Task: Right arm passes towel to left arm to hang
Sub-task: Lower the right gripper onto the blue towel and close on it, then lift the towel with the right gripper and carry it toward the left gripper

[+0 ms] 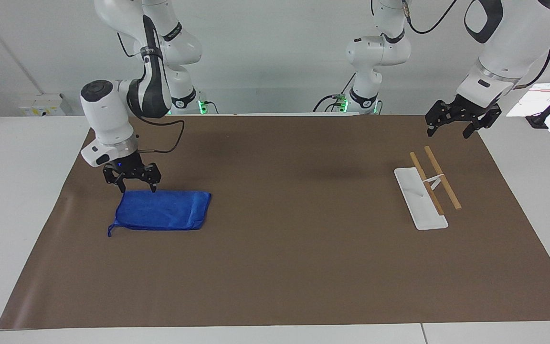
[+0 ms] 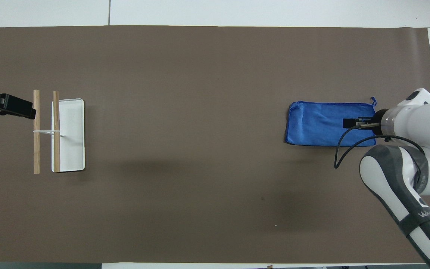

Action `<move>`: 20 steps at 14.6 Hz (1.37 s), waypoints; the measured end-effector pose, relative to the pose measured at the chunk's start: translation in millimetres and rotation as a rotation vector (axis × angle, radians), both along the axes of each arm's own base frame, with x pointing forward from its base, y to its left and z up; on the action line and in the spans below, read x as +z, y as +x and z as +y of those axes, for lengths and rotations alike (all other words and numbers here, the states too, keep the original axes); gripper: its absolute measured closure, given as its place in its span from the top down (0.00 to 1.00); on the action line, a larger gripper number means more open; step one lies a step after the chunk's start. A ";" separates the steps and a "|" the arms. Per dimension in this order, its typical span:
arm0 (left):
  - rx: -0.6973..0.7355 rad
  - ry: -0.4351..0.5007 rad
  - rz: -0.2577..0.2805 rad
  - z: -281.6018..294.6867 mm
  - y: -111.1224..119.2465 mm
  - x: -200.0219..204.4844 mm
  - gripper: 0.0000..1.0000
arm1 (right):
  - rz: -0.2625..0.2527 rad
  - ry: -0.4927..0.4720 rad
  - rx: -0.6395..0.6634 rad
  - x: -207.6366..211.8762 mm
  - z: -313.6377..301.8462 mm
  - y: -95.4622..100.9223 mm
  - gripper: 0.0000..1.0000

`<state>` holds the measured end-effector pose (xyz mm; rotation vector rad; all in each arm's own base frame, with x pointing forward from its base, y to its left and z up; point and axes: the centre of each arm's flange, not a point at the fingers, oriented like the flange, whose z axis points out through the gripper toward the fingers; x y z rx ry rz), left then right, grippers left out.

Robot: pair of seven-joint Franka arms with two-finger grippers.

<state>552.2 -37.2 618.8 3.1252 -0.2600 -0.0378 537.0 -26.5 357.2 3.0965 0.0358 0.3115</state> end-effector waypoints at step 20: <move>0.000 0.000 0.000 0.0 0.0 0.0 1.00 | 0.095 -0.004 0.017 -63.4 -10.5 4.7 0.03</move>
